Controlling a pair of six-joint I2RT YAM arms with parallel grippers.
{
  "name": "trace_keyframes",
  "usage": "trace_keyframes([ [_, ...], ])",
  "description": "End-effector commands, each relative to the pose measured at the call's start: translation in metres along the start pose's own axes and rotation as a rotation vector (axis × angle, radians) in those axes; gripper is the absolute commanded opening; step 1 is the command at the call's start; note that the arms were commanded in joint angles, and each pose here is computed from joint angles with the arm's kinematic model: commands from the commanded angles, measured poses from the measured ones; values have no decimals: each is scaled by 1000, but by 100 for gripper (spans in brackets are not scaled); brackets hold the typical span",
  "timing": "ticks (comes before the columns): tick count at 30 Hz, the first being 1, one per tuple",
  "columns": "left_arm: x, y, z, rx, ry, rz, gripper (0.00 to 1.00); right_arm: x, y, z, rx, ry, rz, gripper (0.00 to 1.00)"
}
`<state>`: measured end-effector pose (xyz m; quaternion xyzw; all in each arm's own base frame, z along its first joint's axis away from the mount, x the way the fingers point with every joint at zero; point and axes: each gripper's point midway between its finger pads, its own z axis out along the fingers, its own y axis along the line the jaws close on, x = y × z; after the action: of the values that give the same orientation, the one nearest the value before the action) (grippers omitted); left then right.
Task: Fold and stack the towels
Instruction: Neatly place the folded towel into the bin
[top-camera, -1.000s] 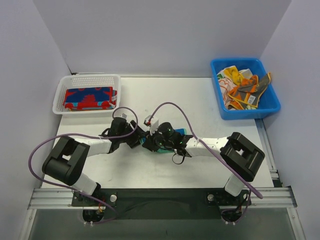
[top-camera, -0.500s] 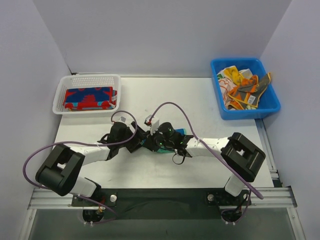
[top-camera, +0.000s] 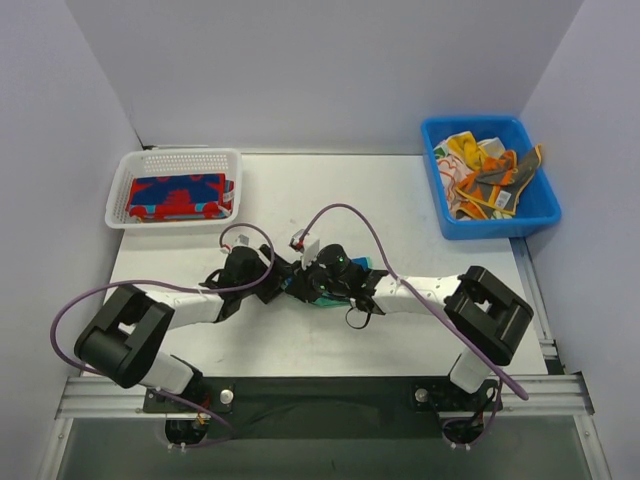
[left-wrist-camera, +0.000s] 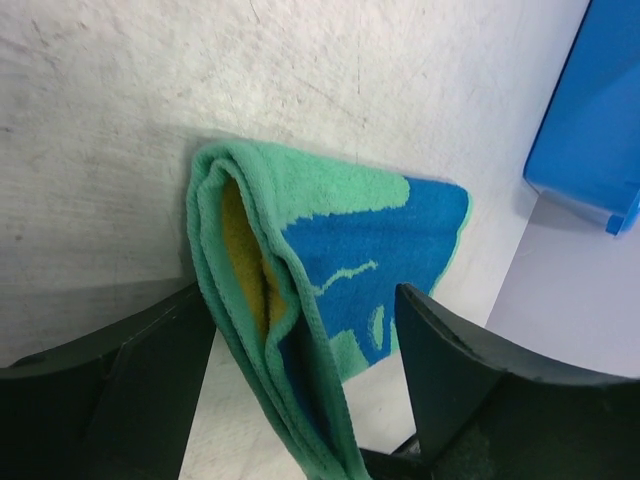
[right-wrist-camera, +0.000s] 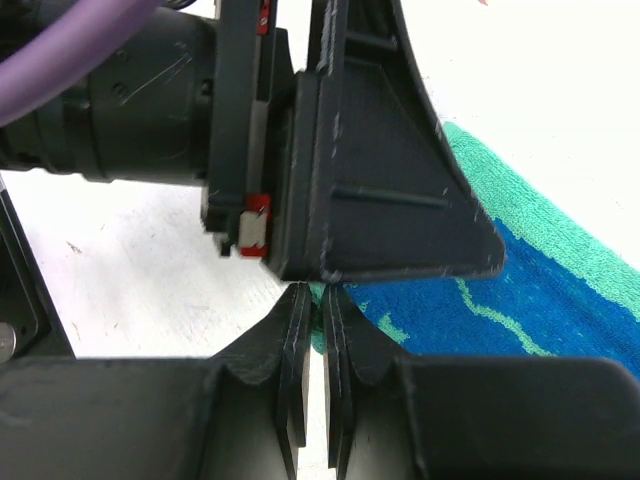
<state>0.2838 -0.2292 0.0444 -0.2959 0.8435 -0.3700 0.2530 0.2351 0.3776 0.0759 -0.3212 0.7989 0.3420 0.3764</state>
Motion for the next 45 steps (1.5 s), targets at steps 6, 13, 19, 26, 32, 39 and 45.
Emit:
trace_keyframes([
  [6,-27,28,8,-94,-106,-50,59,-26,5,-11,-11,-83,-13,0],
  [13,-33,27,4,-83,-121,20,21,-23,4,-9,-6,-77,-18,0],
  [19,-35,17,-1,-44,-106,66,0,-20,4,-8,-5,-63,-25,30],
  [26,-57,-14,-7,-38,-108,312,0,-23,-4,-29,53,-26,-49,89],
  [32,-92,-31,-18,-126,-116,590,0,-8,-39,-78,245,30,-77,94],
  [39,-175,-62,-35,-205,-176,647,0,0,-69,-137,427,58,-158,97],
  [45,-261,-82,-43,-308,-238,674,0,13,-77,-155,461,87,-158,97],
])
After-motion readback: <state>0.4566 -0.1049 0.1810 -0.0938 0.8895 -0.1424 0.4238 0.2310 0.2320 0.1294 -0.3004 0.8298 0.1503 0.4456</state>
